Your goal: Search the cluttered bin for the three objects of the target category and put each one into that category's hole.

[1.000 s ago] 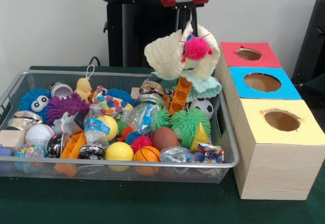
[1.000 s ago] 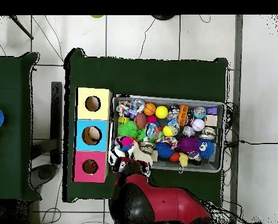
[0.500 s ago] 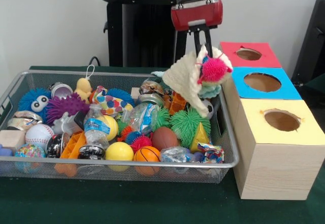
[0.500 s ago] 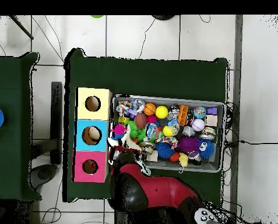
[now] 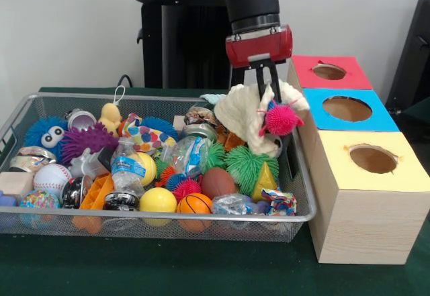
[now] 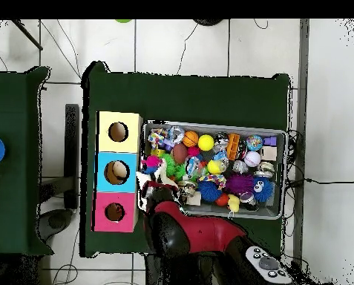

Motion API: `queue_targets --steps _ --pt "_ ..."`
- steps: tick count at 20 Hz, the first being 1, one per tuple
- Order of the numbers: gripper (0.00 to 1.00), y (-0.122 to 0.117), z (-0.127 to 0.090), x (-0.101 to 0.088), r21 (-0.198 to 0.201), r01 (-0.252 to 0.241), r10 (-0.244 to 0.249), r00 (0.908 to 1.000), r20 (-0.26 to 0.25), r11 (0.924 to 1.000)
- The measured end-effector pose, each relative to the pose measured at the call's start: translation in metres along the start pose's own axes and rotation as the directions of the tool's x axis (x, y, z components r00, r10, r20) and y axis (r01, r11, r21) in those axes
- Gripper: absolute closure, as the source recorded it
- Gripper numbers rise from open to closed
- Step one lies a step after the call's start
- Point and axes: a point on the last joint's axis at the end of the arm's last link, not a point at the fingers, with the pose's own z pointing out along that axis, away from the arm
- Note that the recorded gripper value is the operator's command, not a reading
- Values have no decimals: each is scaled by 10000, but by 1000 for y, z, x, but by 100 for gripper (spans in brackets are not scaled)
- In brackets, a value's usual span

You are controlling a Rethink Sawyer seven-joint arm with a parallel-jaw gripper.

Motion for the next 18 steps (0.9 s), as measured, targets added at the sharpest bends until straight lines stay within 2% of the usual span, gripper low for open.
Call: queue_targets --steps 6,7,18 --pt "100 -16 8 -4 361 -63 61 10000 66 9993" --pt "0 -23 7 -5 539 -99 94 9999 105 9985" --pt "0 -42 4 -12 972 57 -73 9998 159 9953"
